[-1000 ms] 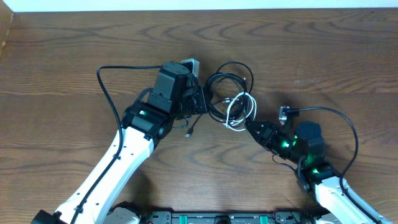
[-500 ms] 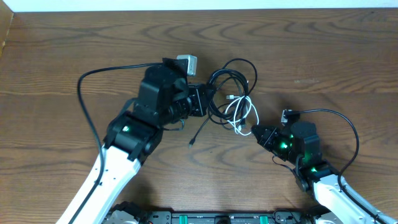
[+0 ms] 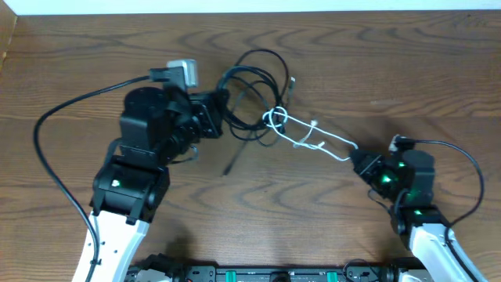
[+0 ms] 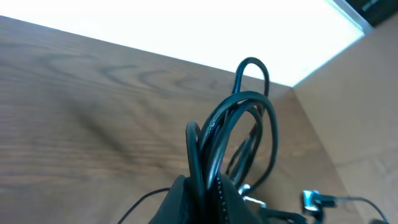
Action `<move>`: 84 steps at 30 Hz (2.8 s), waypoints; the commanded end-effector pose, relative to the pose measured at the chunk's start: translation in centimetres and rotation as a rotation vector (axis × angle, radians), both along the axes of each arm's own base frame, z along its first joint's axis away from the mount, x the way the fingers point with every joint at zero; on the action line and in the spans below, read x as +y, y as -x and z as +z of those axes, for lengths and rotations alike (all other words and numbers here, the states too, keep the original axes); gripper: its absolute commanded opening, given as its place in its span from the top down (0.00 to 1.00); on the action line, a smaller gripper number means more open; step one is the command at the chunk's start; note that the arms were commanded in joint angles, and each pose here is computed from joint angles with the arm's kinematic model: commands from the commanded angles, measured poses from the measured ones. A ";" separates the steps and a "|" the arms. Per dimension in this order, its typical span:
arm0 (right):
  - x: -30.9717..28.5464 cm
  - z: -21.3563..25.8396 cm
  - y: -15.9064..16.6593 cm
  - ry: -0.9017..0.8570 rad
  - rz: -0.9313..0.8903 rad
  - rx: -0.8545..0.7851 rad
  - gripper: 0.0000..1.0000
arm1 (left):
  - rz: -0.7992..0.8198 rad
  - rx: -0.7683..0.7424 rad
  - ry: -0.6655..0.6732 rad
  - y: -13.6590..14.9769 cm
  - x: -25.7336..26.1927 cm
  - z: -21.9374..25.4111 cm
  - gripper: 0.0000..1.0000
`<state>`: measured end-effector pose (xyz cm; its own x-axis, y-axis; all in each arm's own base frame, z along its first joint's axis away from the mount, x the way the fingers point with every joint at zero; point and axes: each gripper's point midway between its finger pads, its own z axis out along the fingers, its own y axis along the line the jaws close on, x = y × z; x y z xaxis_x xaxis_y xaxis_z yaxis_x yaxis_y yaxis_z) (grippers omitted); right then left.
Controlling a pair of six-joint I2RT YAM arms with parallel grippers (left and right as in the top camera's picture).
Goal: Untangle cables
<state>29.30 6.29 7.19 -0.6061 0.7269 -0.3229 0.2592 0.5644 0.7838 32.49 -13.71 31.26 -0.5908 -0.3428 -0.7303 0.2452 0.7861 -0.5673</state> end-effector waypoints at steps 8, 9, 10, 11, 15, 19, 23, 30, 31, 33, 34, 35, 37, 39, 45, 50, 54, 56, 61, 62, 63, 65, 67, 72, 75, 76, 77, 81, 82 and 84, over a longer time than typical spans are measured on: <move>-2.9 6.2 -1.2 0.099 0.017 -0.273 0.97 | -0.064 -0.040 0.034 0.4 -0.2 1.6 0.92; -2.4 7.4 -1.2 0.100 0.045 -0.325 0.96 | -0.069 -0.038 0.032 0.4 -0.3 1.5 0.92; -1.7 9.0 -1.1 0.078 0.085 -0.391 0.95 | -0.069 -0.033 0.032 0.3 -0.3 1.3 0.92; -0.8 10.7 -0.9 0.030 0.125 -0.449 0.95 | -0.069 -0.028 0.032 0.2 -0.3 1.2 0.92; 2.7 18.6 1.4 -0.152 0.326 -0.704 0.93 | -0.106 0.008 0.034 0.0 -1.4 0.1 0.92; 3.2 22.3 2.6 -0.146 0.363 -0.871 0.89 | -0.303 0.052 0.090 1.3 -4.8 -0.7 0.92; 2.7 21.0 1.7 -0.125 0.326 -0.828 0.86 | -0.568 0.055 0.149 3.9 -8.0 -0.8 0.93; 5.1 16.4 1.9 -0.166 0.445 -0.638 0.74 | -0.736 -0.024 0.177 5.5 -9.2 0.4 0.92; 5.7 15.9 2.2 -0.175 0.472 -0.616 0.70 | -0.735 -0.036 0.179 5.4 -9.2 0.6 0.92; 6.9 15.4 2.8 -0.170 0.536 -0.616 0.63 | -0.725 -0.040 0.201 5.1 -9.3 1.3 0.92; 7.4 15.3 3.1 -0.166 0.563 -0.620 0.61 | -0.720 -0.039 0.211 5.0 -9.3 1.5 0.92; 8.0 15.0 3.3 -0.164 0.587 -0.617 0.60 | -0.713 -0.038 0.225 4.9 -9.4 1.8 0.92; 8.9 14.4 3.7 -0.169 0.621 -0.598 0.60 | -0.705 -0.040 0.244 4.7 -9.4 2.3 0.92; 9.7 13.6 4.1 -0.166 0.653 -0.577 0.62 | -0.698 -0.041 0.252 4.6 -9.4 2.6 0.92; 10.6 9.9 4.4 -0.149 0.650 -0.421 0.69 | -0.655 -0.042 0.239 3.9 -9.2 2.4 0.92; 9.9 6.9 4.3 -0.114 0.588 -0.291 0.68 | -0.576 -0.016 0.246 2.7 -8.8 2.2 0.92; 10.0 6.6 4.7 -0.117 0.607 -0.274 0.62 | -0.469 0.007 0.240 1.3 -8.0 1.7 0.92; 10.6 7.1 5.4 -0.134 0.664 -0.304 0.59 | -0.363 0.041 0.254 0.0 -7.2 1.4 0.92; 11.6 8.3 7.1 -0.188 0.789 -0.351 0.53 | -0.201 0.106 0.279 -1.6 -5.8 0.5 0.92; 11.8 8.7 7.4 -0.199 0.814 -0.372 0.53 | -0.176 0.121 0.286 -1.8 -5.6 0.3 0.92; 12.0 9.3 7.7 -0.205 0.840 -0.401 0.52 | -0.155 0.136 0.293 -2.0 -5.4 0.1 0.92; 12.4 10.7 8.0 -0.202 0.887 -0.484 0.51 | -0.127 0.163 0.305 -2.1 -5.1 -0.2 0.93; 12.7 11.7 7.9 -0.177 0.900 -0.561 0.46 | -0.114 0.191 0.322 -2.0 -5.1 -0.5 0.93; 13.4 12.1 6.2 -0.071 0.817 -0.636 0.38 | -0.107 0.256 0.378 -1.4 -6.0 -0.6 0.92; 14.1 11.1 5.6 -0.024 0.779 -0.615 0.43 | -0.119 0.275 0.391 -1.0 -6.8 -0.6 0.92; 14.3 10.9 5.6 -0.012 0.776 -0.610 0.44 | -0.125 0.276 0.390 -0.9 -7.0 -0.6 0.92; 14.7 10.6 5.6 -0.002 0.774 -0.605 0.46 | -0.130 0.277 0.390 -0.8 -7.1 -0.6 0.93; 15.5 9.5 5.2 0.053 0.731 -0.577 0.53 | -0.134 0.315 0.421 -0.2 -7.9 -0.6 0.92; 15.5 9.2 4.9 0.078 0.710 -0.572 0.53 | -0.138 0.322 0.425 -0.1 -8.2 -0.6 0.92; 15.4 8.8 4.4 0.115 0.667 -0.561 0.56 | -0.152 0.324 0.422 0.2 -8.6 -0.6 0.92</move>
<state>22.89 22.46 16.52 -0.6820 0.1755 -0.7100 -0.5992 0.4227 0.6800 32.61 -21.85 29.55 -0.8279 -0.4500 -0.3346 0.0992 0.4697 -0.8772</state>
